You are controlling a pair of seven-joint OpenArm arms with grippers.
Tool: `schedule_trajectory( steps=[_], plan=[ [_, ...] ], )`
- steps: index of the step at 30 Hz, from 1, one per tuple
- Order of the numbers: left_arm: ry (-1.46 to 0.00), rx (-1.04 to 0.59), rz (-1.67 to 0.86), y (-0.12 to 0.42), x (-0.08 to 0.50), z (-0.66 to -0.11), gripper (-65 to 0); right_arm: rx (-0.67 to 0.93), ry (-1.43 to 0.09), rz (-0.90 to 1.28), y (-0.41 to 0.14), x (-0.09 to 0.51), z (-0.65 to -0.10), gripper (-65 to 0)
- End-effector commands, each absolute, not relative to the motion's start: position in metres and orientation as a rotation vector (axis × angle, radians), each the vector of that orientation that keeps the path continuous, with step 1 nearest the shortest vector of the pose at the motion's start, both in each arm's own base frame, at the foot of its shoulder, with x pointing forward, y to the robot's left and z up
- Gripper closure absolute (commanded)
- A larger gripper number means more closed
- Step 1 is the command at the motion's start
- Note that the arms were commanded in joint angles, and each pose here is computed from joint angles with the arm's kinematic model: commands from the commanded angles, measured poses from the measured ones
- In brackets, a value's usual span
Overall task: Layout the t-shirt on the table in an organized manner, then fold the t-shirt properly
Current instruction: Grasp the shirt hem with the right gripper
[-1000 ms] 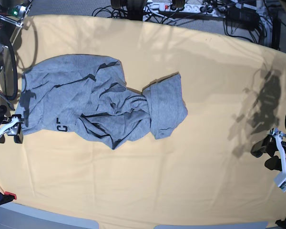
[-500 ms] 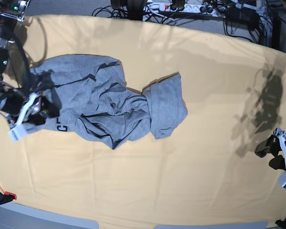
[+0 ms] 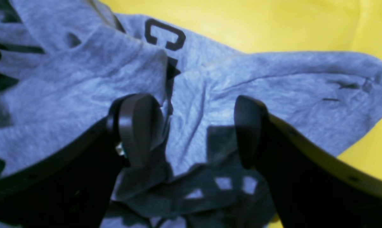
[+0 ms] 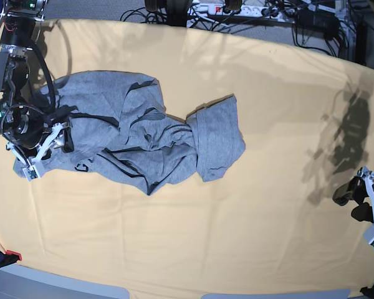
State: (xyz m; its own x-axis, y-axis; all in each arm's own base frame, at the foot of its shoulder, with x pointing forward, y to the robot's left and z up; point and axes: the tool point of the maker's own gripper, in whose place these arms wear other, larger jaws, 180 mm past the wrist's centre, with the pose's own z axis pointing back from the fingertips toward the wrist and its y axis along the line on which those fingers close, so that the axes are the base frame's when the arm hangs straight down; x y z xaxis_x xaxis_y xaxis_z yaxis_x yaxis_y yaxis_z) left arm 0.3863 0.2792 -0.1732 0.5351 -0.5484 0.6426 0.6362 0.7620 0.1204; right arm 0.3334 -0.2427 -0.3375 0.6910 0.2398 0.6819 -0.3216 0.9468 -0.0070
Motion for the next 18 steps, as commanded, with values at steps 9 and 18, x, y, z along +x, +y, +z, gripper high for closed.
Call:
schedule_trajectory(
  steps=[9, 18],
  plan=[
    [-0.776, -0.123, -0.709, 0.281, 0.391, -0.151, -43.2, 0.246, -0.791, 0.435, -0.212, 0.323, -0.334, 0.0],
    [-0.773, -0.114, -0.708, 0.283, 0.391, -0.152, -43.2, 0.244, -0.984, 0.386, -0.225, 0.354, -0.278, 0.0]
  ],
)
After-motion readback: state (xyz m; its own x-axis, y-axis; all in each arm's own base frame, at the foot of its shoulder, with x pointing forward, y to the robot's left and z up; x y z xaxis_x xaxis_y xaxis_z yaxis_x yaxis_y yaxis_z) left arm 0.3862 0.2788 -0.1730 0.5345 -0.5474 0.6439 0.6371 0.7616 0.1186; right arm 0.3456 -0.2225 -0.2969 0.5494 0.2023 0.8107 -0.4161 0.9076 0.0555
